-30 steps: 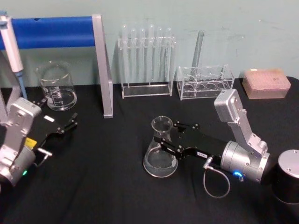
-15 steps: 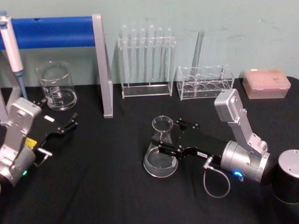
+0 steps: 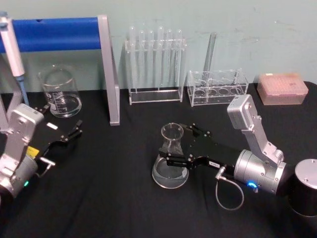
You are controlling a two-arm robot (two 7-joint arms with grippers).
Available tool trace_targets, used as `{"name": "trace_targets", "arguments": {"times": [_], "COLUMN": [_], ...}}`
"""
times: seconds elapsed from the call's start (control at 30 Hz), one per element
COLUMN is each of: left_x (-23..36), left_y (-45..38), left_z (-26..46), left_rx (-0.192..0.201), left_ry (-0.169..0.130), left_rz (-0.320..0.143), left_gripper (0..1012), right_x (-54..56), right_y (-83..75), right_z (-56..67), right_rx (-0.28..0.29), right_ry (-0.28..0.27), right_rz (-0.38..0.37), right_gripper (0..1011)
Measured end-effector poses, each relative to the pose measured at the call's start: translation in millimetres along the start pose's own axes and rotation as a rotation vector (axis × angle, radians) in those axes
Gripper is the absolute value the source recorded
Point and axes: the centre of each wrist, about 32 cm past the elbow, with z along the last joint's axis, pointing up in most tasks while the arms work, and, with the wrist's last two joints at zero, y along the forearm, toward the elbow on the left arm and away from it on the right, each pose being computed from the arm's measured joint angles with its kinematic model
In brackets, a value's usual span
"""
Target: Grasp the erlenmeyer flask with one hand, shake it three times, then place it back.
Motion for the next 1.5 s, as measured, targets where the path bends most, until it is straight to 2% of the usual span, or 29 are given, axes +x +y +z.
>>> {"name": "trace_targets", "arguments": {"times": [0.67, 0.9, 1.2, 1.33, 1.5], "left_x": [0.0, 0.0, 0.0, 0.0, 0.0], "left_y": [0.0, 0.0, 0.0, 0.0, 0.0], "left_z": [0.0, 0.0, 0.0, 0.0, 0.0], "left_rx": [0.0, 0.0, 0.0, 0.0, 0.0], "left_ry": [0.0, 0.0, 0.0, 0.0, 0.0], "left_rz": [0.0, 0.0, 0.0, 0.0, 0.0], "left_gripper": [1001, 1001, 1002, 1001, 1001], "right_x": [0.2, -1.1, -4.1, -5.0, -2.0], "right_y": [-0.8, -8.9, -34.8, -48.1, -64.1], "right_z": [-0.3, -1.6, -6.1, -7.8, -9.2], "right_rx": [-0.014, -0.03, -0.064, -0.078, -0.086], "right_ry": [0.0, -0.003, -0.015, -0.021, -0.021], "right_rz": [0.0, -0.004, -0.025, -0.056, -0.132], "right_gripper": [1003, 1003, 1002, 1003, 1003]}}
